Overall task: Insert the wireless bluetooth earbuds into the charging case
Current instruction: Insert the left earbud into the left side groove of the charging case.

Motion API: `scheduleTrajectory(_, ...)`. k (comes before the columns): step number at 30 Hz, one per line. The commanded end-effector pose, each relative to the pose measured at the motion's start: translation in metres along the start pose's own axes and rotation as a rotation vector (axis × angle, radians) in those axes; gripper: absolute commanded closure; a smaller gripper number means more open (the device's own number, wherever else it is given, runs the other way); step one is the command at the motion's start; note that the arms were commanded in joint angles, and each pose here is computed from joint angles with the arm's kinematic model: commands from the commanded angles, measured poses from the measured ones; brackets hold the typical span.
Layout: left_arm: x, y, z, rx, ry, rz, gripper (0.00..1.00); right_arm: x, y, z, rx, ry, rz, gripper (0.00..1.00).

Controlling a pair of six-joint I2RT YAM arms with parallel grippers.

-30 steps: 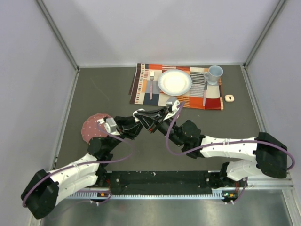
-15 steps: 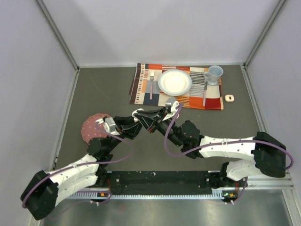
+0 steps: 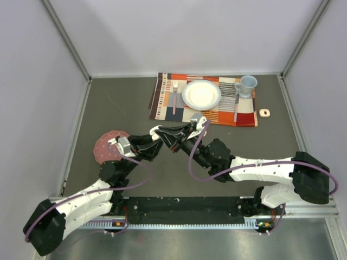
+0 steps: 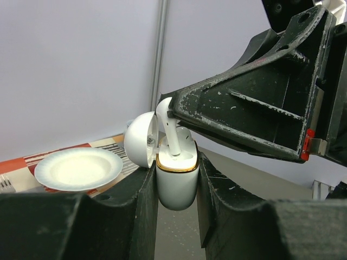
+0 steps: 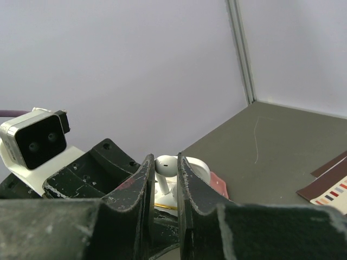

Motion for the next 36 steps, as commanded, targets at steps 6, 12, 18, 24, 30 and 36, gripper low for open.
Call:
scheduleTrajectory(6,-0.005,-0.01,-0.058,-0.046,-0.254,0.046,1.0,0.005,-0.008,0.023,0.029,0.066,0.033,0.98)
scheduleTrajectory(12,-0.005,-0.008,-0.051,-0.046,-0.232,0.038,1.0,0.003,0.0,0.021,-0.013,0.044,0.005,0.99)
scheduleTrajectory(18,-0.005,-0.008,-0.049,-0.048,-0.236,0.042,1.0,-0.002,0.014,0.02,-0.049,0.02,-0.03,1.0)
scheduleTrajectory(24,-0.004,-0.008,-0.05,-0.05,-0.243,0.039,1.0,-0.003,0.015,0.021,-0.063,0.01,-0.031,1.0)
scheduleTrajectory(30,-0.001,-0.008,-0.054,-0.048,-0.263,0.031,1.0,-0.001,0.01,0.024,-0.048,0.01,-0.005,1.0)
scheduleTrajectory(36,0.004,-0.003,-0.059,-0.046,-0.294,-0.009,1.0,0.006,0.003,0.035,-0.01,0.035,0.014,0.99)
Point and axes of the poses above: each gripper's point midway between its finger pads, its own x axis back along the fingers, its own y axis along the line the jaws close on, z = x × y, the point moved 4 cm from there along x, back along the fingers, and after that the axes turned 6 degrees about -x, right-handed, at the moved point
